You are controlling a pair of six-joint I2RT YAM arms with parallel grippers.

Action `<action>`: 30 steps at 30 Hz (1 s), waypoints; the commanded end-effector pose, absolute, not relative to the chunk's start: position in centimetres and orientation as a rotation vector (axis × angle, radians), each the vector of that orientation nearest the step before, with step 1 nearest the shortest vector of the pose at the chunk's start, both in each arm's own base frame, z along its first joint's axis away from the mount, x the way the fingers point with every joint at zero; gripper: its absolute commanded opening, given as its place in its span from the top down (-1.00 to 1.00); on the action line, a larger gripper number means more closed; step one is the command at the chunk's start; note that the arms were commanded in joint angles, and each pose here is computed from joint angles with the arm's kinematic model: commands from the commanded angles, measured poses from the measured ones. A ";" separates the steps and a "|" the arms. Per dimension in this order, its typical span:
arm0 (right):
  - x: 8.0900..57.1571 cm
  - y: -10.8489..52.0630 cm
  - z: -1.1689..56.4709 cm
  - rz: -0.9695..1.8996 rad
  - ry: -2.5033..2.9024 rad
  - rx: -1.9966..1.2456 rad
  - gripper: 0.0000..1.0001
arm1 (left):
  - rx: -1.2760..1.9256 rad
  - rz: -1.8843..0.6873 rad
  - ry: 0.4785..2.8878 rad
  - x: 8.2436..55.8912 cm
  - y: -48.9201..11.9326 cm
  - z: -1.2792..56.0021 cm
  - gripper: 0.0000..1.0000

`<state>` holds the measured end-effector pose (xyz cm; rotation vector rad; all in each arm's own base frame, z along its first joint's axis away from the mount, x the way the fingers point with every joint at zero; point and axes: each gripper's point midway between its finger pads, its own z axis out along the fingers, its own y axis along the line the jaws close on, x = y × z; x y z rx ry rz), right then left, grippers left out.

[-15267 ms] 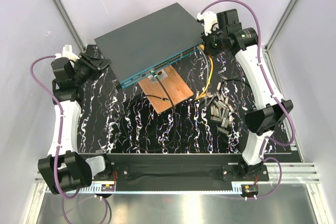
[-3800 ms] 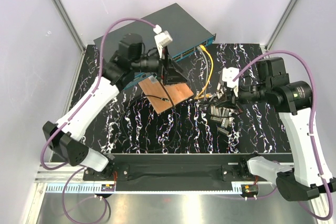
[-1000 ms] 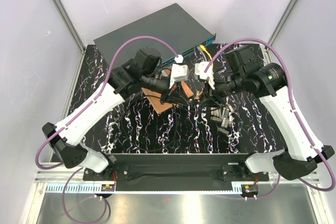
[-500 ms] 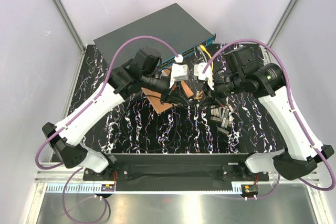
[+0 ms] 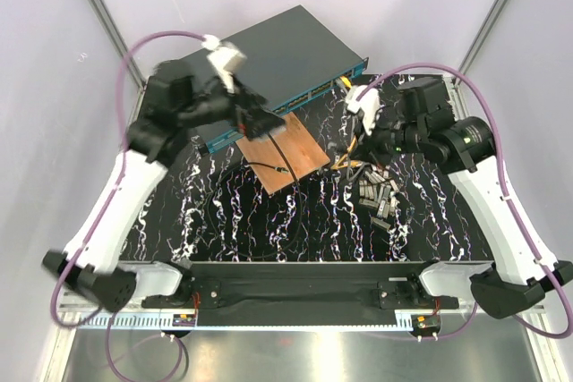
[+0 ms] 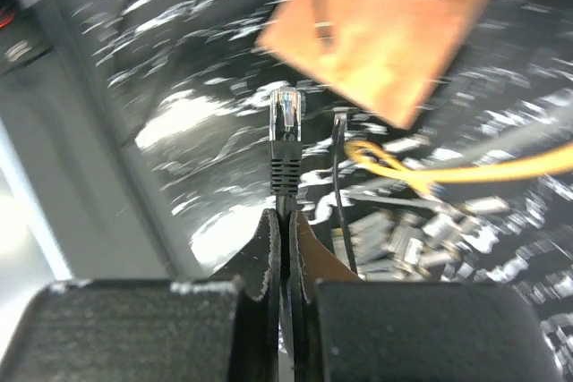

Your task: Insert the plug into the switch port

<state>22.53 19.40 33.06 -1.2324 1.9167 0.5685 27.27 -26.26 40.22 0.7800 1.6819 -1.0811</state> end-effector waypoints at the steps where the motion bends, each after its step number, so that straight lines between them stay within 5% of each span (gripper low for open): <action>1: 26.4 17.7 36.2 0.412 1.873 -0.961 1.00 | 0.361 -0.972 1.588 27.9 -20.6 46.4 -0.98; 5: 28.6 14.9 37.3 0.276 1.867 -0.821 1.00 | 0.008 -0.962 1.616 29.3 -13.2 45.3 -0.98; 11: 30.8 11.9 39.3 0.061 1.781 -0.735 1.00 | -0.408 -1.328 1.719 30.4 -8.2 39.7 -0.98; 30: 37.1 6.4 37.8 -0.113 1.852 -0.669 1.00 | -0.596 -1.133 1.793 33.8 -4.6 32.4 -0.98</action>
